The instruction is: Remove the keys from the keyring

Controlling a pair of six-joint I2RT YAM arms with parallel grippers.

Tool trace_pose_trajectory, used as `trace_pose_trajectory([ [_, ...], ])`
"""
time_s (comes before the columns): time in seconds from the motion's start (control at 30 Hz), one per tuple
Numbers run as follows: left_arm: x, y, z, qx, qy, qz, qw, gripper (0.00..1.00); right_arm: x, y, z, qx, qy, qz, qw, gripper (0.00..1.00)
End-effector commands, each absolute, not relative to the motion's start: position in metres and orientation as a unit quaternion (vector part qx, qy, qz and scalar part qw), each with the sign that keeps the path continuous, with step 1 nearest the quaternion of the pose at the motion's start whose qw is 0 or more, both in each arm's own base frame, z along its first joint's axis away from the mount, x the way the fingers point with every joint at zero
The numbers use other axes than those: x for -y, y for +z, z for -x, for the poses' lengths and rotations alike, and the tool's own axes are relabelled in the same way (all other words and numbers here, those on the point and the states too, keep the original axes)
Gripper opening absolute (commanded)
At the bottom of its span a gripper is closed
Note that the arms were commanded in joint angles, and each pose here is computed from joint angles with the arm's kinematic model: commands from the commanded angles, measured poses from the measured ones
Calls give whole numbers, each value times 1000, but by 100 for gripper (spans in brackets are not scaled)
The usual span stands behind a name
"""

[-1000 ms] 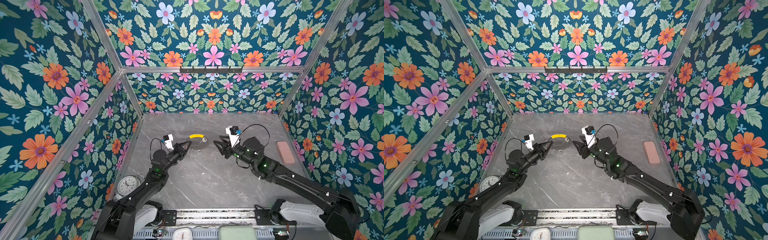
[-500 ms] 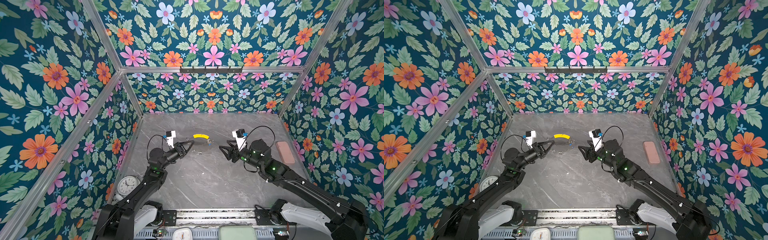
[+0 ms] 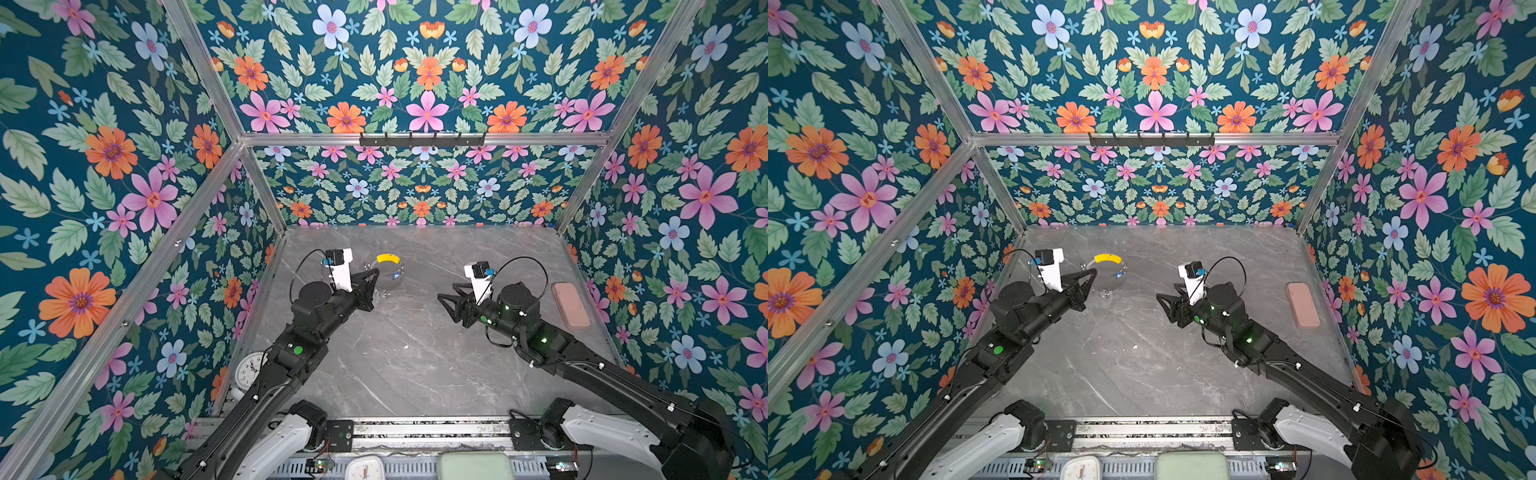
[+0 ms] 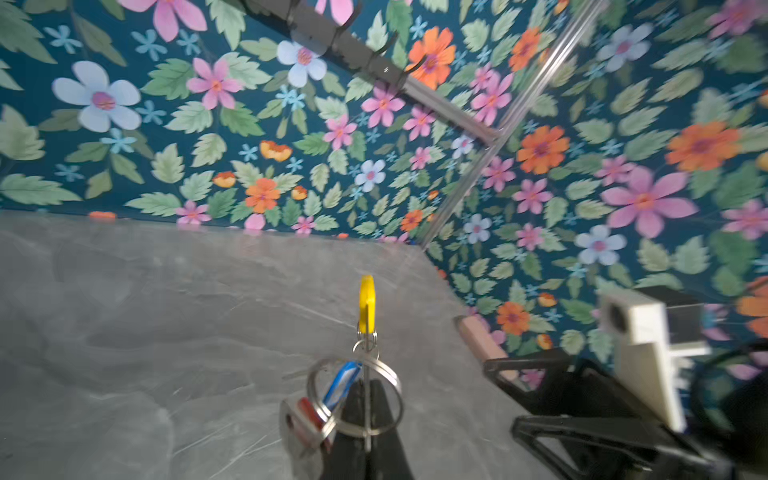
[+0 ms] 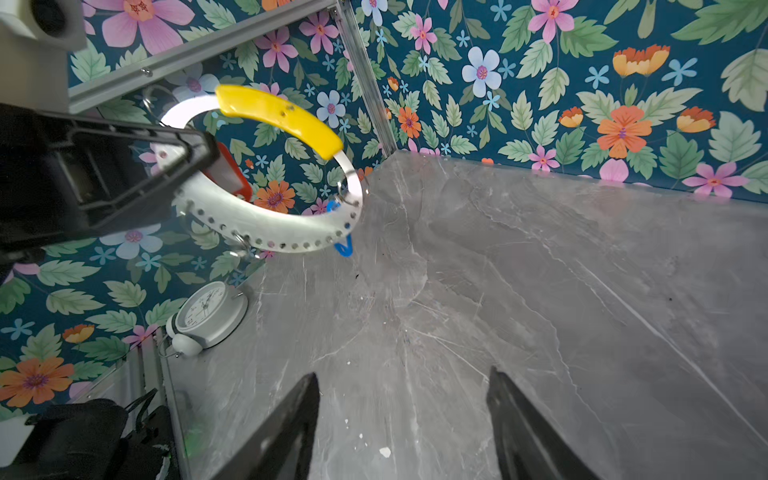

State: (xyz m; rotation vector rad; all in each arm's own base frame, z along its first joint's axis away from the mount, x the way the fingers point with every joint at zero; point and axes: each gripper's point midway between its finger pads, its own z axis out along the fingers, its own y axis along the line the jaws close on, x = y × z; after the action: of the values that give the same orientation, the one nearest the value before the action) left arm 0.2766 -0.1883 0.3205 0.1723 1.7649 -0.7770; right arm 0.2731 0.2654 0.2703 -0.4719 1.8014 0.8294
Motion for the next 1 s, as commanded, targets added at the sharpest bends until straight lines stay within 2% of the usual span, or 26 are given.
trace_pose_trajectory([
  [0.0, 182, 315, -282, -762, -248, -92, 591, 0, -276, 283, -272, -736, 377, 201, 526, 66],
  [0.43, 222, 322, -248, -717, -330, -185, 586, 0, -316, 295, -271, -720, 429, 295, 460, 70],
  [0.6, 237, 328, -224, -682, -384, -235, 577, 0, -328, 309, -262, -689, 480, 335, 427, 69],
  [0.97, 246, 339, -201, -636, -464, -246, 566, 0, -324, 297, -269, -710, 417, 373, 428, 72],
])
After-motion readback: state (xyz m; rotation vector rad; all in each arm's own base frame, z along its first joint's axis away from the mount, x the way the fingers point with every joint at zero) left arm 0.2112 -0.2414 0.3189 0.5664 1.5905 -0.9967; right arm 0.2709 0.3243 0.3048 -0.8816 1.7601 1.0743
